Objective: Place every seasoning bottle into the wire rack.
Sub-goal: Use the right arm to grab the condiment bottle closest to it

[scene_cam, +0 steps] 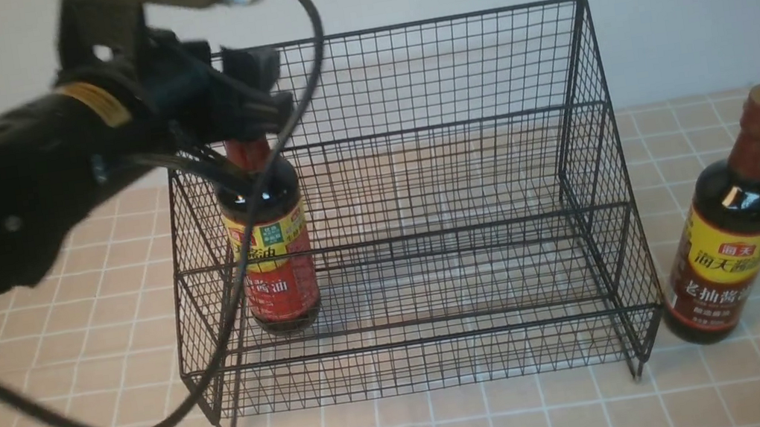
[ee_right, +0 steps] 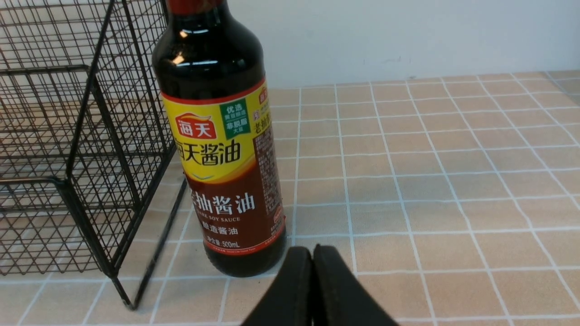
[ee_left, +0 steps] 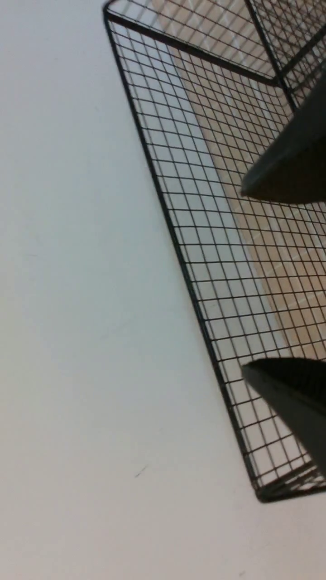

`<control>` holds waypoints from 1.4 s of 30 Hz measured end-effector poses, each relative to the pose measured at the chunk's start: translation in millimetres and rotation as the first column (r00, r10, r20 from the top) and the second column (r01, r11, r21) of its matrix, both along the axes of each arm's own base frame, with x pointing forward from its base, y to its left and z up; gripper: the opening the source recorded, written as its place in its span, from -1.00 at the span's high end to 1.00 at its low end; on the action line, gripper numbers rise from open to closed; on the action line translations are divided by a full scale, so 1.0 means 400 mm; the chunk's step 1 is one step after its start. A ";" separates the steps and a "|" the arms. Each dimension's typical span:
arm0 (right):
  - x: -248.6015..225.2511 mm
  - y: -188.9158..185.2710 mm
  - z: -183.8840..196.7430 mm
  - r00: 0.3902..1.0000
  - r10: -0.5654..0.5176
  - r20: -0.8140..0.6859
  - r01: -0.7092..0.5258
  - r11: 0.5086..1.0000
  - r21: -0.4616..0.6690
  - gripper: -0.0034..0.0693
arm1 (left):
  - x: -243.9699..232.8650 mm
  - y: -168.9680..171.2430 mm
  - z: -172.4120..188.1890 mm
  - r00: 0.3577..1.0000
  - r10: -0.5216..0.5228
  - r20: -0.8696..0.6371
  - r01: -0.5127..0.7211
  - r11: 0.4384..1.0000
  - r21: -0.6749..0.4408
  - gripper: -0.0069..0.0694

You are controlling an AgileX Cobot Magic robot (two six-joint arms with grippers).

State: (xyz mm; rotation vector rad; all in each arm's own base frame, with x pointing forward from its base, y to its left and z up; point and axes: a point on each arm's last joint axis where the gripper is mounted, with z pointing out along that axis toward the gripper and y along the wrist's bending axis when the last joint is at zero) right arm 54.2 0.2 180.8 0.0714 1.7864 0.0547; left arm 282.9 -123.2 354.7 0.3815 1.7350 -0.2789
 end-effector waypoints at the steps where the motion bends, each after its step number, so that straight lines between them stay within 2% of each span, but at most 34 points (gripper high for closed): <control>1: 0.000 0.000 0.000 1.000 0.000 0.000 0.000 1.000 0.000 0.95 | -0.015 0.006 0.014 1.000 -0.002 0.001 0.002 1.000 -0.001 -0.27; 3: 0.000 0.000 0.000 1.000 0.000 0.000 0.000 1.000 0.000 0.95 | -0.034 0.014 0.033 1.000 -0.004 0.010 0.004 1.000 -0.005 -0.25; 6: 0.000 0.000 0.000 1.000 0.000 0.000 0.000 1.000 0.000 0.95 | -0.092 0.036 0.065 0.999 -0.017 -0.033 0.017 1.000 0.012 -0.08; 8: 0.000 0.000 0.000 1.000 0.000 0.000 0.000 1.000 0.000 0.95 | -0.123 0.048 0.079 0.998 -0.023 -0.060 0.025 0.999 0.024 0.09; 11: 0.000 0.000 0.000 1.000 0.000 0.000 0.000 1.000 0.000 0.95 | -0.220 0.086 0.120 0.995 -0.037 -0.094 0.041 0.998 0.040 0.62; 15: 0.000 0.000 0.000 1.000 0.000 0.000 0.000 1.000 0.000 0.95 | -0.309 0.124 0.151 0.997 -0.039 -0.065 0.039 0.999 0.000 0.81; 22: 0.000 0.000 0.000 1.000 0.000 0.000 0.000 1.000 0.000 0.95 | -0.443 0.182 0.135 0.999 -0.027 -0.022 0.025 0.994 -0.110 0.84; 31: 0.000 0.000 0.000 1.000 0.000 0.000 0.000 1.000 0.000 0.95 | -0.492 0.203 0.125 1.000 -0.029 -0.003 0.028 0.992 -0.122 0.84; 42: 0.000 0.000 0.000 1.000 0.000 0.000 0.000 1.000 0.000 0.95 | -0.521 0.227 0.075 0.997 0.007 -0.078 -0.008 1.000 -0.015 0.84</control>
